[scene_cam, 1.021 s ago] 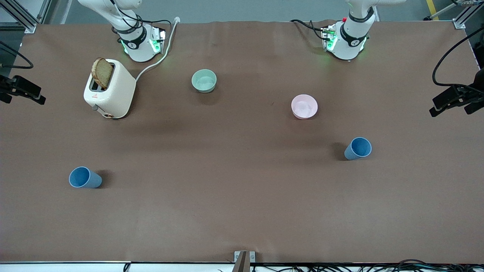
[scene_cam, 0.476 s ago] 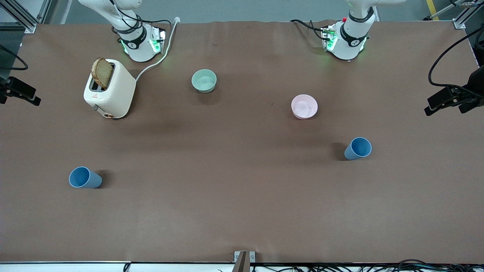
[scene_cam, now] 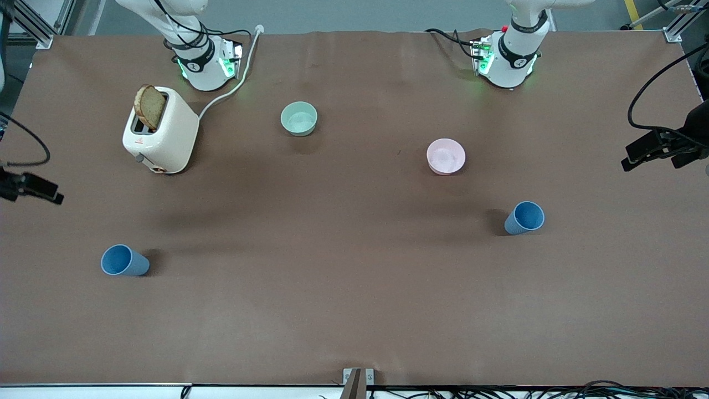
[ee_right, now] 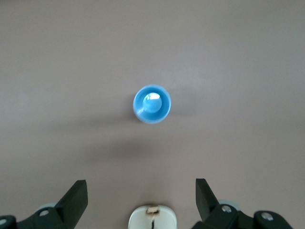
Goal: Stack blue cups with both arms
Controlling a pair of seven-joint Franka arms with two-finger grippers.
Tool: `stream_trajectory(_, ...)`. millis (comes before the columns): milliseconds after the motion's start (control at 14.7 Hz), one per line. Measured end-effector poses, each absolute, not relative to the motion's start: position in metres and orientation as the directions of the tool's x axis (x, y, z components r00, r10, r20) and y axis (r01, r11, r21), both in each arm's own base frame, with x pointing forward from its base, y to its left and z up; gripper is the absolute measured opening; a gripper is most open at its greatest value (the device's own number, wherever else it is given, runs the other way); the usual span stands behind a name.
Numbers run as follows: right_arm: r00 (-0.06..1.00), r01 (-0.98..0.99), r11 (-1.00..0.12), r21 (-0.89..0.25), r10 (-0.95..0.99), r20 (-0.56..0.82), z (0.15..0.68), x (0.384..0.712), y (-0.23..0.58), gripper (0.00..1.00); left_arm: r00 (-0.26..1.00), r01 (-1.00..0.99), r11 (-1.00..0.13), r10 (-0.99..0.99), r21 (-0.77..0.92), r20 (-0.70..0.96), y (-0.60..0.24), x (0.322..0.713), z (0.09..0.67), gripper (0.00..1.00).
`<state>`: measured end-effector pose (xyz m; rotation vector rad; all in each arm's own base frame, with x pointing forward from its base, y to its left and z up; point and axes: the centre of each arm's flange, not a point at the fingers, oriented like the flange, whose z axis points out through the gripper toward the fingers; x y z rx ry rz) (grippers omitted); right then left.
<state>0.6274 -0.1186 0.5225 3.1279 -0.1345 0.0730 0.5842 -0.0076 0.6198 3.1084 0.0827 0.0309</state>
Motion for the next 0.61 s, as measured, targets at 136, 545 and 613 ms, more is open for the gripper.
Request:
stream_trajectory(136, 0.995, -0.091, -0.996, 0.011, -0.09, 0.049, 0.477, 0.647, -0.137, 1.0, 0.998, 0.055, -0.998, 0.054, 0.028, -0.032, -0.008, 0.593, 0.592, 1.0)
stream_trajectory(545, 0.992, -0.103, -0.994, 0.017, -0.102, 0.073, 0.373, 0.681, -0.156, 1.0, 0.978, 0.059, -0.998, 0.055, 0.012, -0.203, -0.009, 0.63, 0.47, 1.0)
stream_trajectory(613, 0.992, -0.11, -0.994, 0.015, -0.109, 0.064, 0.359, 0.682, -0.16, 0.99, 0.977, 0.06, -0.998, 0.056, 0.01, -0.208, -0.009, 0.635, 0.448, 1.0)
